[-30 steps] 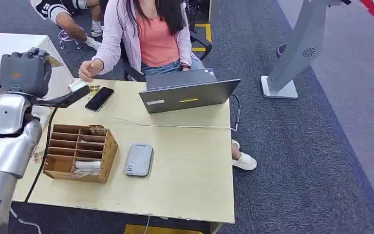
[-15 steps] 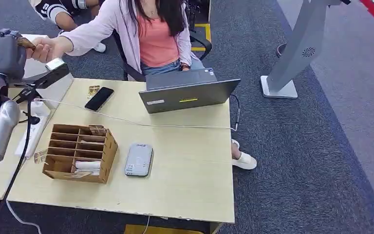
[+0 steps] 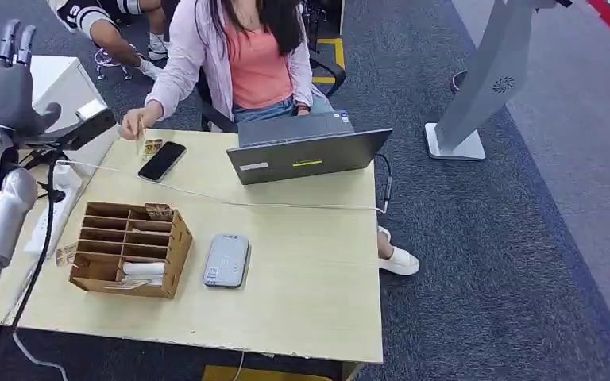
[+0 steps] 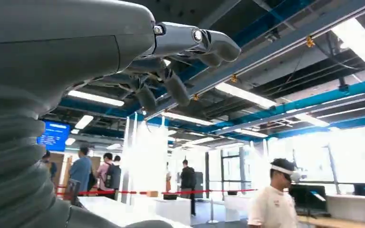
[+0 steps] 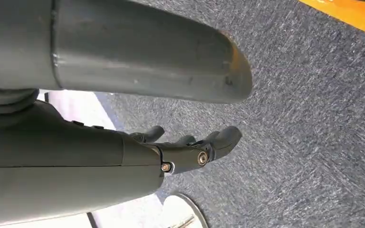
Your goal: Pass the card to the sensor for recognition and then transmit it.
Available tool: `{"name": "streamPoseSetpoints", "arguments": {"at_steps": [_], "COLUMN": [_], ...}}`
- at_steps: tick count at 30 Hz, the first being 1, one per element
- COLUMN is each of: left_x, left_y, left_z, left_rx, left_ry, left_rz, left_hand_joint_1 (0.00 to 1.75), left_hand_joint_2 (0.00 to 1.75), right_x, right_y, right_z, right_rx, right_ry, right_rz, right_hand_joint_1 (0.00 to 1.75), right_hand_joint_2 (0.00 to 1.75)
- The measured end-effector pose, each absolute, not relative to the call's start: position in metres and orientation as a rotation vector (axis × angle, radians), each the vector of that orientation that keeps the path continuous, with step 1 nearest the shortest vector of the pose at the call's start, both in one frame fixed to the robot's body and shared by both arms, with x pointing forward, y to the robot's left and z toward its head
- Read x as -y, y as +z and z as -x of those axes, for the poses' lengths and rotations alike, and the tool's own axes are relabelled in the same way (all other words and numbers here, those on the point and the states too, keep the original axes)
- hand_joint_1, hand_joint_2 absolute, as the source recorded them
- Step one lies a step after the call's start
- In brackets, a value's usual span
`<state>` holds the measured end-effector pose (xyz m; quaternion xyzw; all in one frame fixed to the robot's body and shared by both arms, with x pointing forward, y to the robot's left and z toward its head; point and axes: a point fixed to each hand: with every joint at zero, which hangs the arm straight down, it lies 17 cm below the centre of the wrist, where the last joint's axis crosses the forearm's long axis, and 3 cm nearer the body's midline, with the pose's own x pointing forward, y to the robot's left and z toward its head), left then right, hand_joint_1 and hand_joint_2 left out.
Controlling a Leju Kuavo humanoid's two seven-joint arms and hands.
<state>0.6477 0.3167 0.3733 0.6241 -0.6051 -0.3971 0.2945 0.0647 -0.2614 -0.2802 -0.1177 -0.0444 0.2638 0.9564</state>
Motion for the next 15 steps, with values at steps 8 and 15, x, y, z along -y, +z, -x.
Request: {"name": "streamPoseSetpoints", "arguments": {"at_steps": [8,15], "left_x": [-0.223,-0.168], "left_y": [0.293,0.253], "left_z": [-0.563,-0.481], "left_rx": [1.838,1.954], "left_ry": [-1.058,-1.116], "left_rz": [-1.469,-1.330], "left_hand_joint_1": [0.00,0.00], "left_hand_joint_2": [1.75,1.75], "right_x": [0.266,0.267], "right_y": [-0.280,-0.280], "right_z": [-0.064,-0.058], "right_rx": [0.085,0.066], "right_ry": [0.473,0.391], "right_rz": [0.261,0.268], "right_hand_joint_1": [0.00,0.00], "right_hand_joint_2": [0.00,0.00]}}
